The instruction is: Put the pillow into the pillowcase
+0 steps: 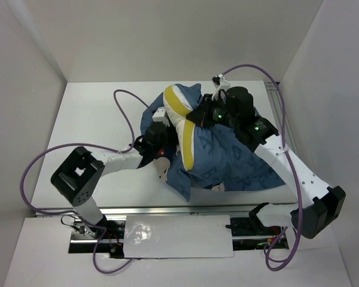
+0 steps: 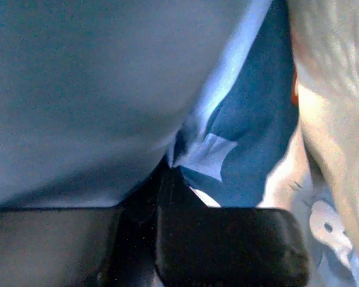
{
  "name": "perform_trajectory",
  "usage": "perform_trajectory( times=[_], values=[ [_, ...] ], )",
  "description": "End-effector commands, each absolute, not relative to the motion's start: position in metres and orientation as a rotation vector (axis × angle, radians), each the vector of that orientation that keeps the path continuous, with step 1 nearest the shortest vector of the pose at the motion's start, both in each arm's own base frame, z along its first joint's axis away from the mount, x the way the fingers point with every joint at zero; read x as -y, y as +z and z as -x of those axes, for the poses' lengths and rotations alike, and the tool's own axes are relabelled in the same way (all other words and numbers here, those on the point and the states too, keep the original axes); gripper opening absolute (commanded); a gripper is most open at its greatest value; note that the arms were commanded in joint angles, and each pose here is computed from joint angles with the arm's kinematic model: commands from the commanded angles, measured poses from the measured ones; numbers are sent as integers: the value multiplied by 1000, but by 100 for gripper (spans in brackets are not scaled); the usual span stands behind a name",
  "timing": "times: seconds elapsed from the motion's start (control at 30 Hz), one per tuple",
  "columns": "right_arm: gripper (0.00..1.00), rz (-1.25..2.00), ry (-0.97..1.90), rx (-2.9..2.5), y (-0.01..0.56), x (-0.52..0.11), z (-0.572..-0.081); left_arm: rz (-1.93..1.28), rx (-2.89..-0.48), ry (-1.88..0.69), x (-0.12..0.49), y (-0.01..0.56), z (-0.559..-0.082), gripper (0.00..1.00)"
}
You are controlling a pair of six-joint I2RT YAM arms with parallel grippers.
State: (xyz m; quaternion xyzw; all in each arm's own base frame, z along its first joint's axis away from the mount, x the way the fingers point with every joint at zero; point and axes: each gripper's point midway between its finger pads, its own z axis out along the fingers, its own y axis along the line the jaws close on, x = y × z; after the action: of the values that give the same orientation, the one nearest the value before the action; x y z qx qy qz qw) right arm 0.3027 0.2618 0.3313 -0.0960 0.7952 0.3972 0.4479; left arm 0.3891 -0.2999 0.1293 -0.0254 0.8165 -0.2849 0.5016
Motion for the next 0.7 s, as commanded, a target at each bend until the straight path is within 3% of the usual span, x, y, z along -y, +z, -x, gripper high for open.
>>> perform_trajectory(
  times=[0.0, 0.37, 0.67],
  values=[
    [0, 137, 855, -1986, 331, -241, -308, 129, -1834, -680, 265, 181, -391, 0],
    [0, 54, 166, -2233, 203, -216, -354, -12, -1888, -620, 160, 233, -326, 0],
    [0, 289, 84, -2346, 130, -228, -340, 201, -1852, -512, 79, 261, -354, 0]
  ],
)
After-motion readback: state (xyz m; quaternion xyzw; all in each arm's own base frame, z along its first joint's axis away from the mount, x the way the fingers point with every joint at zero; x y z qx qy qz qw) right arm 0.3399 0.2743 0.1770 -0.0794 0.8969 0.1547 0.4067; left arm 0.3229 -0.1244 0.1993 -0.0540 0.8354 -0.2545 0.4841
